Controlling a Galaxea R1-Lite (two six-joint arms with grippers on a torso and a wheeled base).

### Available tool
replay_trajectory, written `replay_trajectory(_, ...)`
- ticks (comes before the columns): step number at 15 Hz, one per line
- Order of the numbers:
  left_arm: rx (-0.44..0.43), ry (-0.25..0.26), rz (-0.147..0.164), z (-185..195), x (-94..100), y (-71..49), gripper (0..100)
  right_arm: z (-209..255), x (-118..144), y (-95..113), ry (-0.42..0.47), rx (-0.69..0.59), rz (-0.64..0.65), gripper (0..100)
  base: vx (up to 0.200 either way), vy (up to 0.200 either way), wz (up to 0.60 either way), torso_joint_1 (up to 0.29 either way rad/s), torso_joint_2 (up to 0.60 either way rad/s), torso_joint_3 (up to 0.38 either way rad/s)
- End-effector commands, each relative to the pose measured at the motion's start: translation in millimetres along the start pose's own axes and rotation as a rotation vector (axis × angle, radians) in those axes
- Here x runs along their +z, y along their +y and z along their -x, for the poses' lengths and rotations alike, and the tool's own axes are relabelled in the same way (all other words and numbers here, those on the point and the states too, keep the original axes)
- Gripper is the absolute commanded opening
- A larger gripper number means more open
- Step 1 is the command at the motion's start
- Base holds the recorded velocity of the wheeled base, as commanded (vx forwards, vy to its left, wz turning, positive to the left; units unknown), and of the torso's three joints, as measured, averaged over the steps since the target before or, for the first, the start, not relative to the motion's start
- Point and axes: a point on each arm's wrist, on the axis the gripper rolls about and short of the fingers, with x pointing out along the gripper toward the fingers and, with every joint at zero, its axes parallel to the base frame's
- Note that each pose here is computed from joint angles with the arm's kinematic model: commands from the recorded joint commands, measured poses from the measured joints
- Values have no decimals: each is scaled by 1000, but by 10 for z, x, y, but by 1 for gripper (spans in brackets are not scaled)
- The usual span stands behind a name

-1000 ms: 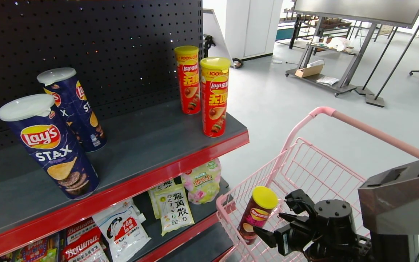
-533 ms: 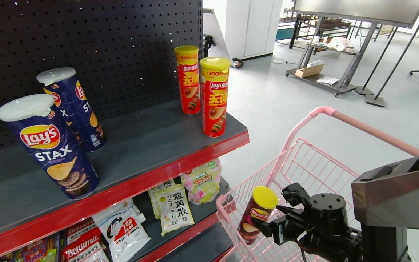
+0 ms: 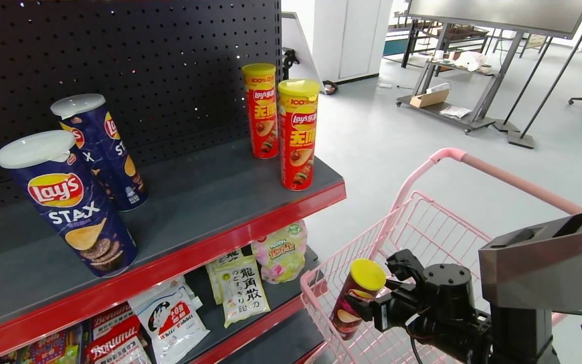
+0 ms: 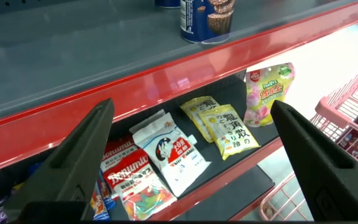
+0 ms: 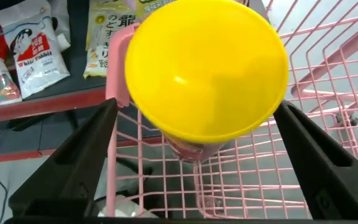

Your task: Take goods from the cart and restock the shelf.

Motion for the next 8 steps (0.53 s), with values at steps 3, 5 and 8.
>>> replay_trajectory(3,0,1,0,0,-1,0,100,-90,8,-61,-14,-16,1,100,0,0,0,0,0,0)
replay_trajectory(5,0,1,0,0,-1,0,100,-95,13,-56,-17,-14,1,100,0,0,0,0,0,0)
replay_trajectory(8,1,1,-1,0,-1,0,100,-128,35,-46,-31,-10,11,100,0,0,0,0,0,0)
